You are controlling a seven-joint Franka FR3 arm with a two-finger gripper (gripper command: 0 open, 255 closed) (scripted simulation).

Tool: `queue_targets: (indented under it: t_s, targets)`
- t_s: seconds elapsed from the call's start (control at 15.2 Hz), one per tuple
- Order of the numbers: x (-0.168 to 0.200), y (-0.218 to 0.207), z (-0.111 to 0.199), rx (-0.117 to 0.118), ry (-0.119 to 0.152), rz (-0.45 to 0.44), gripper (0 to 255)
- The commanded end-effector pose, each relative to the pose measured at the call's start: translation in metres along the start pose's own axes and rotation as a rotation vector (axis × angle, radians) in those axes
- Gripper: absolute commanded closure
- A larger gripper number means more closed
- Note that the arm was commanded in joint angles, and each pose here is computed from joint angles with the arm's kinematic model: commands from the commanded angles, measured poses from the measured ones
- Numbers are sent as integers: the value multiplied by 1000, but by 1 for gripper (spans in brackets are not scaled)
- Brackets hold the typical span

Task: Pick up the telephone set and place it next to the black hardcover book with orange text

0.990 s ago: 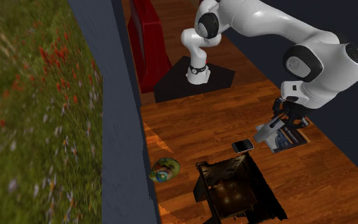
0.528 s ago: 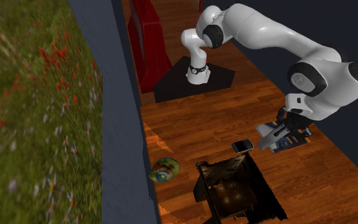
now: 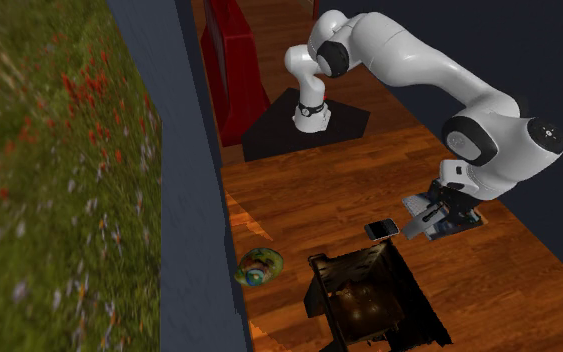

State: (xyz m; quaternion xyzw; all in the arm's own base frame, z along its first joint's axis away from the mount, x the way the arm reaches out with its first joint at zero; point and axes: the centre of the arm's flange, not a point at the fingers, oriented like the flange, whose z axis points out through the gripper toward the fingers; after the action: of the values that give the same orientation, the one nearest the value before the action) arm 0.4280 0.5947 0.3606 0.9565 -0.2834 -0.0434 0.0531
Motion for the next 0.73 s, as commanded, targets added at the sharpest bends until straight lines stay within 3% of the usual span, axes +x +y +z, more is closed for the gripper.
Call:
queue_targets:
  t_s: [0.0,0.53,0.59,0.66]
  targets:
    - [1,-2,12,1,0,0,255]
    - [1,-2,12,1,0,0,255]
    - [1,-2,12,1,0,0,0]
    - [1,-2,12,1,0,0,0]
